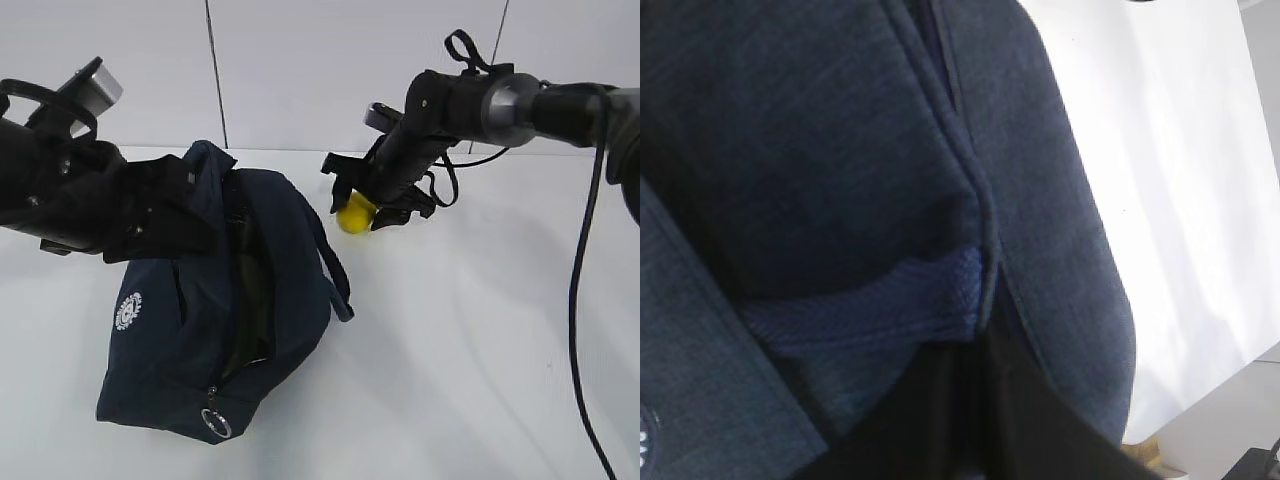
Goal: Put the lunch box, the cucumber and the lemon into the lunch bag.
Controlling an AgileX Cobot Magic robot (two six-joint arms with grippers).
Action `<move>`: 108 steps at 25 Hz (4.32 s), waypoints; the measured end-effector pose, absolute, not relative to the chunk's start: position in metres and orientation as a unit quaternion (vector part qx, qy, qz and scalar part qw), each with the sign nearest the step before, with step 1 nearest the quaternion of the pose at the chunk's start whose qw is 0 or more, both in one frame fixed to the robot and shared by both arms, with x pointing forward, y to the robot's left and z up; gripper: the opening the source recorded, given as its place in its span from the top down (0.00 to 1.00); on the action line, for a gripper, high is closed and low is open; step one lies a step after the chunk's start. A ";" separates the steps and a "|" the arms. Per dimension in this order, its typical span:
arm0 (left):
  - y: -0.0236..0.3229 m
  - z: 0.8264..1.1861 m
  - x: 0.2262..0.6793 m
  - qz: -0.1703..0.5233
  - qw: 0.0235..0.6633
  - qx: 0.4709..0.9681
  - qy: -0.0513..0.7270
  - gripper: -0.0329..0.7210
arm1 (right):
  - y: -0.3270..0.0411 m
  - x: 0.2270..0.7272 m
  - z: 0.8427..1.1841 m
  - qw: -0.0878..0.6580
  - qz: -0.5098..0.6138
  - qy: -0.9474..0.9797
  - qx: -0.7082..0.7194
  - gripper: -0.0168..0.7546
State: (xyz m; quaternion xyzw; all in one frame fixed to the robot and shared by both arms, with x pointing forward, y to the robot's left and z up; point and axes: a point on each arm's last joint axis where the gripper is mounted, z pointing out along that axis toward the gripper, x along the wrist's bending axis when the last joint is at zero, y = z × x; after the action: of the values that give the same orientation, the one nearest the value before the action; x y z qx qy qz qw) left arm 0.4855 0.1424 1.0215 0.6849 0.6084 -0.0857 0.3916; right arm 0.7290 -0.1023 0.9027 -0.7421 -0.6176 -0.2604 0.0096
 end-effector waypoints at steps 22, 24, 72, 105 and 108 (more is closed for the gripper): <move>0.142 1.021 0.484 -0.092 0.390 0.686 0.608 0.94 | -0.102 0.733 0.902 -0.003 -0.278 -0.612 -0.741 0.36; 0.142 1.021 0.484 -0.093 0.389 0.686 0.608 0.94 | -0.102 0.734 0.902 -0.004 -0.279 -0.612 -0.741 0.40; 0.139 1.025 0.485 -0.118 0.406 0.656 0.625 0.94 | -0.095 0.691 1.080 0.032 -0.317 -0.785 -0.531 0.47; 0.139 1.025 0.486 -0.114 0.409 0.653 0.627 0.94 | -0.084 0.564 1.031 0.227 -0.509 -0.724 -0.406 0.47; 0.138 1.026 0.486 -0.120 0.412 0.647 0.631 0.94 | -0.080 0.561 1.026 0.208 -0.513 -0.735 -0.393 0.47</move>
State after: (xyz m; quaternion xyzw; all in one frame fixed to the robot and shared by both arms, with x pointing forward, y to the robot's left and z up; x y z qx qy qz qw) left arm 0.4858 0.1384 1.0257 0.6466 0.6308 -0.1204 0.4117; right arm 0.5611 -0.0799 1.0265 -0.3930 -0.7348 -0.5125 0.2075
